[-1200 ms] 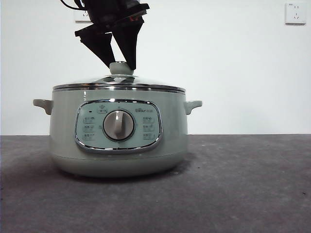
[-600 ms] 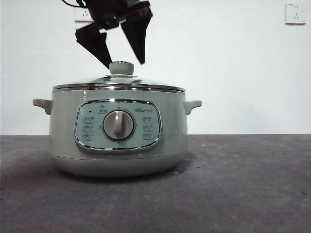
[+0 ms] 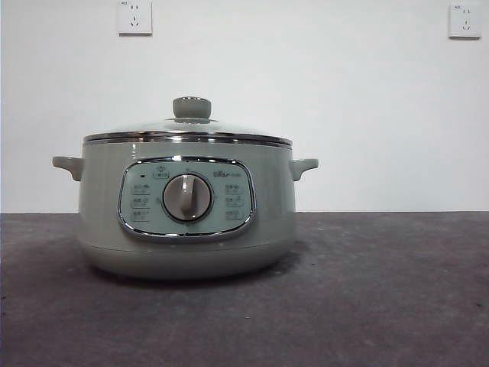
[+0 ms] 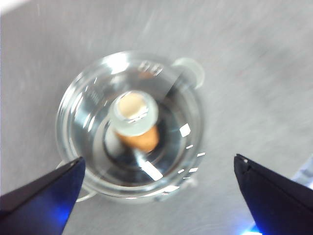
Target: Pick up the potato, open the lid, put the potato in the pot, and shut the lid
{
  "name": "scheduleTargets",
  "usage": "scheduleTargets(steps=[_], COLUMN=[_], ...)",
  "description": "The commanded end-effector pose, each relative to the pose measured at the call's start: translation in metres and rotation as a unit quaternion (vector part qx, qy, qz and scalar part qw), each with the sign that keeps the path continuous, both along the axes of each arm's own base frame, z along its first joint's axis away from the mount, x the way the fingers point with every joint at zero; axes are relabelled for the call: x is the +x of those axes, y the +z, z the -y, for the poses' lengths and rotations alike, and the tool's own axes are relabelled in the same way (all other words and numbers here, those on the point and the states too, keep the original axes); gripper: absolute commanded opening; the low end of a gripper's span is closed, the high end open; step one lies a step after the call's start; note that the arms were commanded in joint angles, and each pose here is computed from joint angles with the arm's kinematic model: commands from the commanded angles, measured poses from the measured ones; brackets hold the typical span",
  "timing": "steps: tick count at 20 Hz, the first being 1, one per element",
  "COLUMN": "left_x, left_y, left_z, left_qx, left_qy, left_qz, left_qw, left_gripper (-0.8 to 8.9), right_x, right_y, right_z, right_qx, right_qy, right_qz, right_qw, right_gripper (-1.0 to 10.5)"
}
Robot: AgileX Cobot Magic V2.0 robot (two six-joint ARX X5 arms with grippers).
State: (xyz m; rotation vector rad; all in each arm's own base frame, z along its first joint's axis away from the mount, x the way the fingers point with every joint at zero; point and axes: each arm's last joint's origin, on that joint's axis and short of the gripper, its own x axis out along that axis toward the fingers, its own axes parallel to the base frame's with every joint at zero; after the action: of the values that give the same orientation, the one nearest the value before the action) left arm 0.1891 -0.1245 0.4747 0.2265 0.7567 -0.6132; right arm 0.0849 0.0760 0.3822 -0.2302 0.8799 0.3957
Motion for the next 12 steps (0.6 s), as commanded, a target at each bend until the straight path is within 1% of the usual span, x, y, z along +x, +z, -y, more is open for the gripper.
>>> scheduleTargets(steps=[1, 6, 7, 8, 9, 10, 12], left_x=[-0.022, -0.064, -0.068, -0.072, -0.074, -0.075, -0.075], left_y=[0.012, 0.029, 0.031, 0.032, 0.033, 0.033, 0.033], left_z=[-0.008, -0.023, -0.025, -0.027, -0.029, -0.029, -0.029], left_qx=[-0.026, -0.068, -0.072, -0.075, -0.076, -0.073, -0.075], left_qy=[-0.004, -0.026, -0.03, -0.033, -0.035, -0.039, -0.038], left_qz=[0.018, 0.053, 0.057, 0.061, 0.064, 0.068, 0.067], left_qw=[0.999, 0.996, 0.995, 0.995, 0.994, 0.994, 0.994], left_gripper=[6.89, 6.82, 5.51, 1.86, 0.11, -0.22, -0.08], right_x=[0.001, 0.001, 0.001, 0.001, 0.0, 0.001, 0.001], right_y=[-0.002, -0.002, -0.002, -0.003, -0.003, -0.003, -0.003], right_z=[-0.001, -0.001, -0.001, -0.002, -0.002, -0.002, -0.002], right_qx=[0.001, 0.002, 0.003, 0.003, 0.0, -0.001, 0.004], right_qy=[-0.005, -0.004, -0.002, 0.009, 0.013, 0.01, 0.01], right_qz=[-0.001, -0.003, -0.005, -0.012, -0.017, -0.014, -0.012], right_qw=[1.0, 1.0, 1.0, 1.0, 1.0, 1.0, 1.0], right_gripper=[7.2, 7.2, 7.1, 4.3, -0.8, 0.1, 0.0])
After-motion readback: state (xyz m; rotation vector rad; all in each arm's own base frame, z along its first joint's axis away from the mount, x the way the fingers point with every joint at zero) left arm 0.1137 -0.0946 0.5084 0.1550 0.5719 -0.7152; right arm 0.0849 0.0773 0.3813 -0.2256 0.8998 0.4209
